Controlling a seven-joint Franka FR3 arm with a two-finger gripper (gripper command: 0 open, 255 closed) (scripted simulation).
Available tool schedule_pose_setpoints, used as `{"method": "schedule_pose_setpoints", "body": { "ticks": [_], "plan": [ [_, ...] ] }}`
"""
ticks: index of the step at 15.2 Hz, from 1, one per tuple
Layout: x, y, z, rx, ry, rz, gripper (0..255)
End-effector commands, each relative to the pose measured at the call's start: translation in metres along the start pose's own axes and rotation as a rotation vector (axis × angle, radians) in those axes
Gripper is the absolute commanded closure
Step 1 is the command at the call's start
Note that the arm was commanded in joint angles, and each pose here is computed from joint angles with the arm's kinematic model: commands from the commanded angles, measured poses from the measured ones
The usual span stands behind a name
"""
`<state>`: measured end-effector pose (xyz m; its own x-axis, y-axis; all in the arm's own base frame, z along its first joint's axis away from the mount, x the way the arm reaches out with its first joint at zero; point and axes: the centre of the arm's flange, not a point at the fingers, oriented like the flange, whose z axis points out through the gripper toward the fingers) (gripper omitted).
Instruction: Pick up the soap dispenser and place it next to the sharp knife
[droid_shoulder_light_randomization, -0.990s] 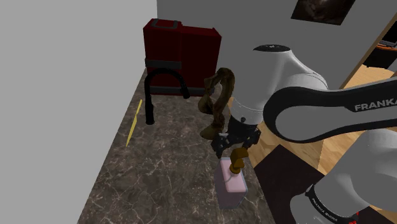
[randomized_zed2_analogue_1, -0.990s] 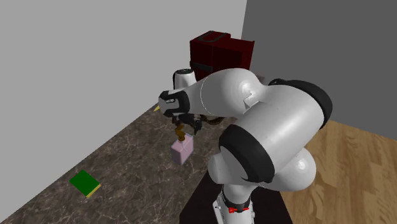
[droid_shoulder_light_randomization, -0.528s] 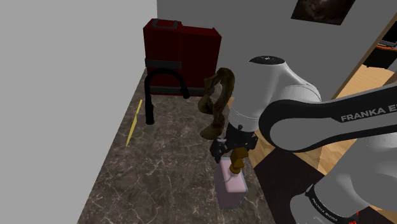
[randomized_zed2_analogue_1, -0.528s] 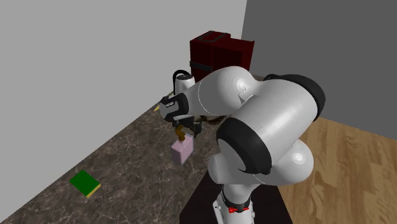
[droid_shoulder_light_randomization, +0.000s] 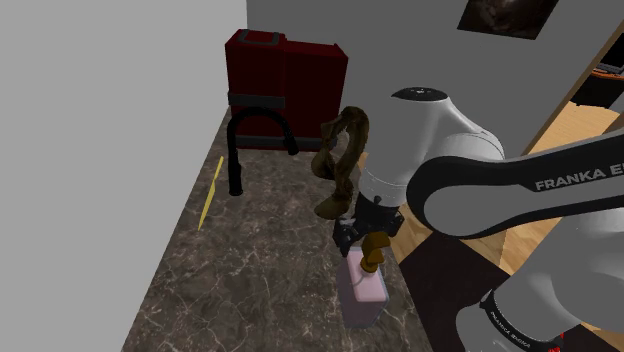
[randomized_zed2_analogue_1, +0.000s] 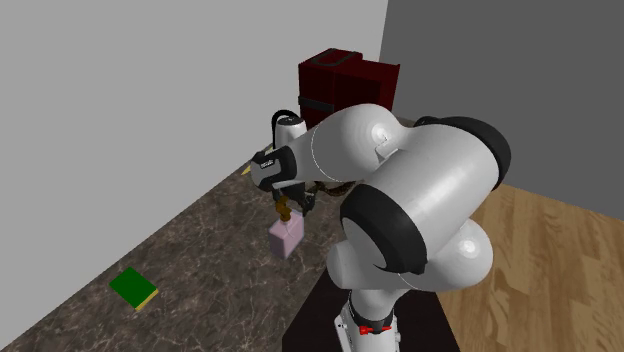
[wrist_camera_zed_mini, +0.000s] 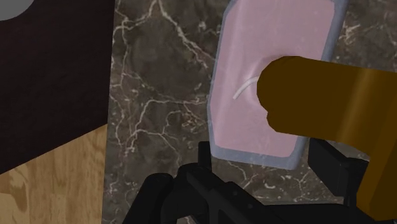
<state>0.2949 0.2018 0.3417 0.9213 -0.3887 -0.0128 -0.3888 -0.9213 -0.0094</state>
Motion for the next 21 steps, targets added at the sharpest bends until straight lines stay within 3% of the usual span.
{"method": "schedule_pose_setpoints", "body": {
  "ticks": [1, 6, 21],
  "plan": [
    [0.000, 0.000, 0.001, -0.002, -0.002, 0.000, 255],
    [-0.001, 0.000, 0.001, -0.002, -0.002, 0.000, 255],
    [-0.002, 0.000, -0.078, -0.002, -0.002, 0.000, 255]
  ]
}}
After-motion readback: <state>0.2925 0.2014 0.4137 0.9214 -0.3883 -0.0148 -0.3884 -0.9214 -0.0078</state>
